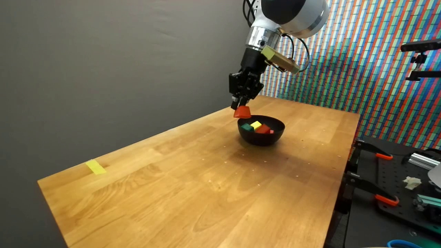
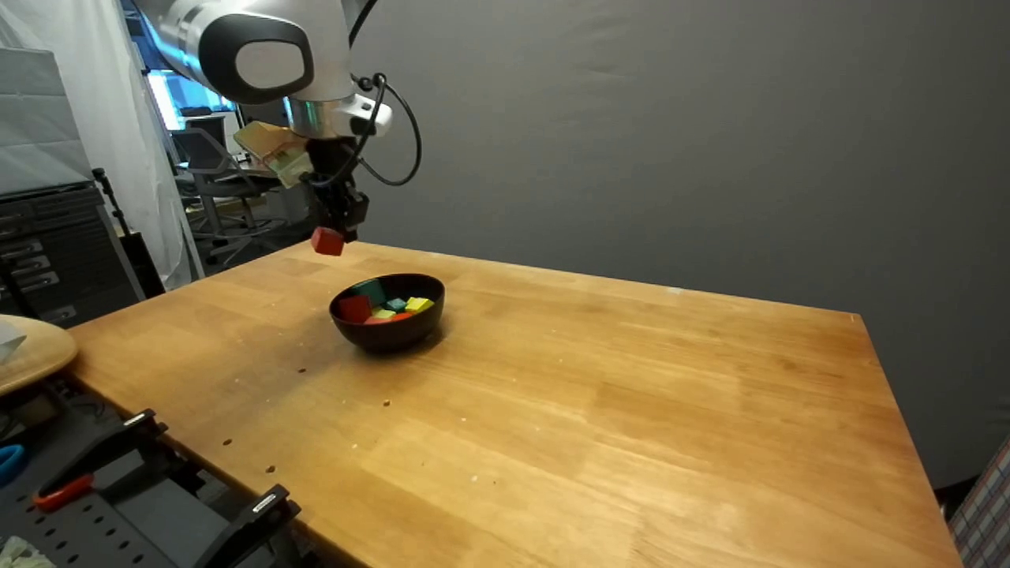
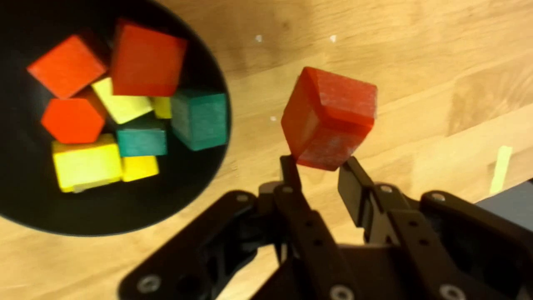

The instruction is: Take the blocks out of the gift disappointed

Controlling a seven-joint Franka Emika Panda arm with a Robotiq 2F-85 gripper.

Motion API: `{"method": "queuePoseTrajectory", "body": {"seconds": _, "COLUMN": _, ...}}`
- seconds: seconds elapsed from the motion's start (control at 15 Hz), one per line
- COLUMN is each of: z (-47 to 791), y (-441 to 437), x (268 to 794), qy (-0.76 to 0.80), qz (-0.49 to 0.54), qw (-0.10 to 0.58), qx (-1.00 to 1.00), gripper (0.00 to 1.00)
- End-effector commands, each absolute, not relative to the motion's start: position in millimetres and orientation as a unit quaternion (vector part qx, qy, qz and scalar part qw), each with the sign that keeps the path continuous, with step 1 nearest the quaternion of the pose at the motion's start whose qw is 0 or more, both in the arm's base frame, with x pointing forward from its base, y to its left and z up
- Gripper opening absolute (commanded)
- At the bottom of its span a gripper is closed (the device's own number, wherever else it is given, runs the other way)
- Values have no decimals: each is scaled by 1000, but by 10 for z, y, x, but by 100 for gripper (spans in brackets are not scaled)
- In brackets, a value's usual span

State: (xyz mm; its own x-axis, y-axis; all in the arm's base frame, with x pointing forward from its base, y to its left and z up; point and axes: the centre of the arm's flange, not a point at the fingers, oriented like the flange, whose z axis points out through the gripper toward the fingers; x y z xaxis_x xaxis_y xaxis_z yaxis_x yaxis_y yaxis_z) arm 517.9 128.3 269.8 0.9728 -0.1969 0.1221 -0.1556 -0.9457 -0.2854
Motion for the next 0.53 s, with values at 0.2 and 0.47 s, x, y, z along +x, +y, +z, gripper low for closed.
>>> {"method": "queuePoseTrajectory", "body": {"seconds": 0.2, "z": 1998, "y": 2773, "x": 4848, "qy": -75, "qz": -152, "qw": 57, "qx": -984, "gripper": 13}}
{"method": "queuePoseTrajectory", "body": {"seconds": 0.47, "z": 1749, "y": 3018, "x": 4798, "qy": -147, "qz": -214, "qw": 2, "qx": -966, "gripper": 57}}
